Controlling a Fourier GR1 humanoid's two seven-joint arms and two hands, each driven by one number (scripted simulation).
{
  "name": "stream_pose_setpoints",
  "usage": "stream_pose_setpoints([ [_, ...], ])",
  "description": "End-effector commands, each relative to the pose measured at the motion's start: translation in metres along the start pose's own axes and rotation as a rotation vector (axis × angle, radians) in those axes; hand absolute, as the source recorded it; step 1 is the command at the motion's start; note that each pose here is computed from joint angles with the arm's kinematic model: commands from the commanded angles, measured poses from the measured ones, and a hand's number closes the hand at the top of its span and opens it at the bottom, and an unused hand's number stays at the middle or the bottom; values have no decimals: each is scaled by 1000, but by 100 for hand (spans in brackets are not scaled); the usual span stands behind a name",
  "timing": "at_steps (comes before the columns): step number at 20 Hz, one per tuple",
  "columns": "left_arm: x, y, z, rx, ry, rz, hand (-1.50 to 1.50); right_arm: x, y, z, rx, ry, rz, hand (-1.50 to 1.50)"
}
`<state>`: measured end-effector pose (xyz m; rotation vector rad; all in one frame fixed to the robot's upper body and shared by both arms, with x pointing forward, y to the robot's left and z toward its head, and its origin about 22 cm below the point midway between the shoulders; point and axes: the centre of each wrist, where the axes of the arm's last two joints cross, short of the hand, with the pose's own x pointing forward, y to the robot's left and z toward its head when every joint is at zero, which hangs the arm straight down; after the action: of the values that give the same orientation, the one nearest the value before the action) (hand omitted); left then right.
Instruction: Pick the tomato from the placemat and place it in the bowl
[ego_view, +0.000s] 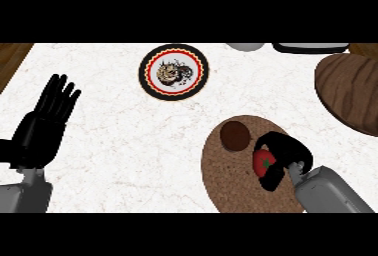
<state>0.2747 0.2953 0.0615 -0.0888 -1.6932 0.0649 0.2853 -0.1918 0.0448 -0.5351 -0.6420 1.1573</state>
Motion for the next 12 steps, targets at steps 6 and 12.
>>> stream_pose_setpoints([
  [6, 3, 9, -1, 24, 2, 1, 0, -55, -15, 24, -21, -279, 238, 150],
  [12, 0, 9, 10, 40, 1, 4, 0, -115, -42, 51, -131, -567, 424, 150],
])
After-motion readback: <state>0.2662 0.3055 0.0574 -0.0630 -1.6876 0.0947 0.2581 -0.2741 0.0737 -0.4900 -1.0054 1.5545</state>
